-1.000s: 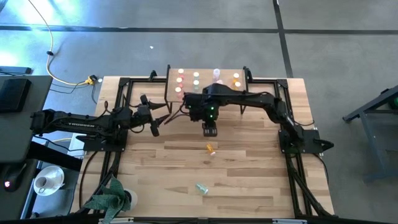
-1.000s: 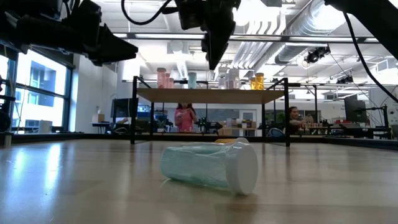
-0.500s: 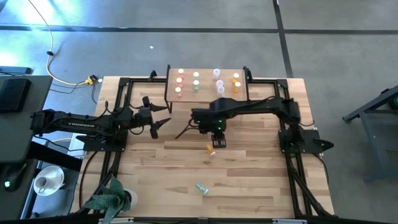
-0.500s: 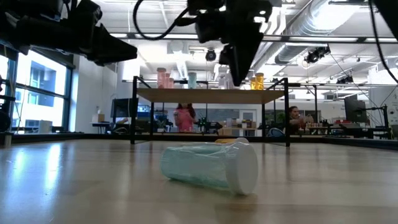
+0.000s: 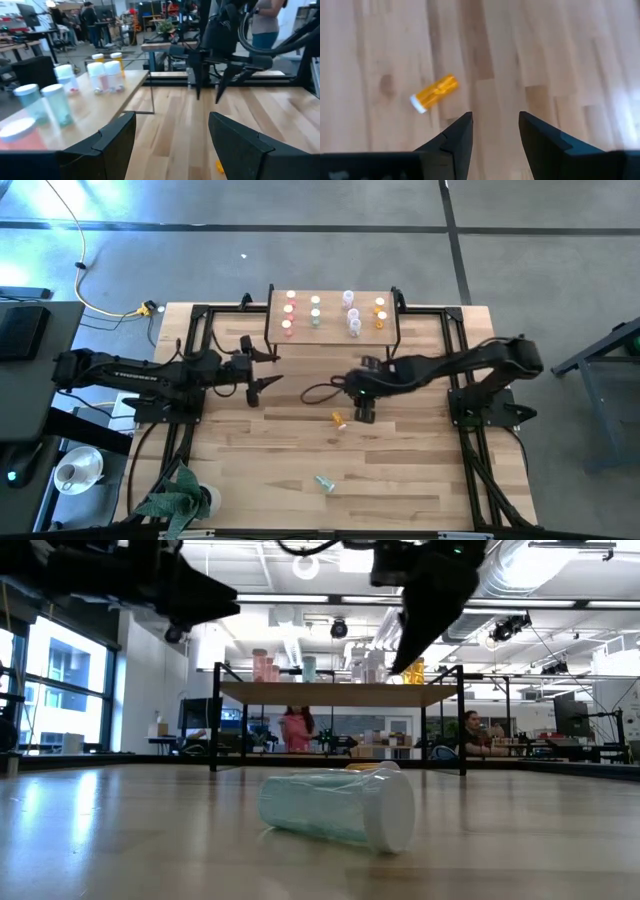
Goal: Pick and place medicine bottles onto shelf by color
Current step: Put the orange pill bottle on the shelf aligned with the other orange pill bottles
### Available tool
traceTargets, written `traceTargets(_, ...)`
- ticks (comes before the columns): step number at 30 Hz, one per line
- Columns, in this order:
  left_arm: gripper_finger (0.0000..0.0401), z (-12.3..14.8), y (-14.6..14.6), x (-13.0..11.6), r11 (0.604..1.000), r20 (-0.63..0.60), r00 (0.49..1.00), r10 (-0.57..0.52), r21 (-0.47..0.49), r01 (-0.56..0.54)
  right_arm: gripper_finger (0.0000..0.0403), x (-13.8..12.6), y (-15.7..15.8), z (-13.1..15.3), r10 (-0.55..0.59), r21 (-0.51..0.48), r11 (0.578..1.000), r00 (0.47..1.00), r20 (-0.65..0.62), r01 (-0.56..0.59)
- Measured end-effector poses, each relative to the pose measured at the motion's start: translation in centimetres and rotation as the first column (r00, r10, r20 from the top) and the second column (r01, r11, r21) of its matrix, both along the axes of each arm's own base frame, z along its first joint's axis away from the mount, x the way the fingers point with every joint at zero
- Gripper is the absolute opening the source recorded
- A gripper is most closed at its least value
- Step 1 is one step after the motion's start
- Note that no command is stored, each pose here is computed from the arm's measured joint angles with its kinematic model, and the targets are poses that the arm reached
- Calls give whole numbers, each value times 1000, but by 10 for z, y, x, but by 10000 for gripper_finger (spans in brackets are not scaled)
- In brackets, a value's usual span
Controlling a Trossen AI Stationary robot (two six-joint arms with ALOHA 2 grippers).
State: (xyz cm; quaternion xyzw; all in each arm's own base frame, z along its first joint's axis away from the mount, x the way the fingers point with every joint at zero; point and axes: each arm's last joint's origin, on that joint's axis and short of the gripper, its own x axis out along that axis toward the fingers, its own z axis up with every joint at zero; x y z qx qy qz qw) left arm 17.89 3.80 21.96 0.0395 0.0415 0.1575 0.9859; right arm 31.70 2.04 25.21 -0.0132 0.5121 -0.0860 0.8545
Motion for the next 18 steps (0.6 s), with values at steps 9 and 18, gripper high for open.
traceTargets(9,241,3,-4,43,996,-122,991,-58,54,65,151,-44,7,-5,-166,-107,977,972,165,185)
traceTargets(18,241,0,-13,94,982,-309,943,-121,99,159,151,-70,9,-5,-266,-121,943,923,279,309)
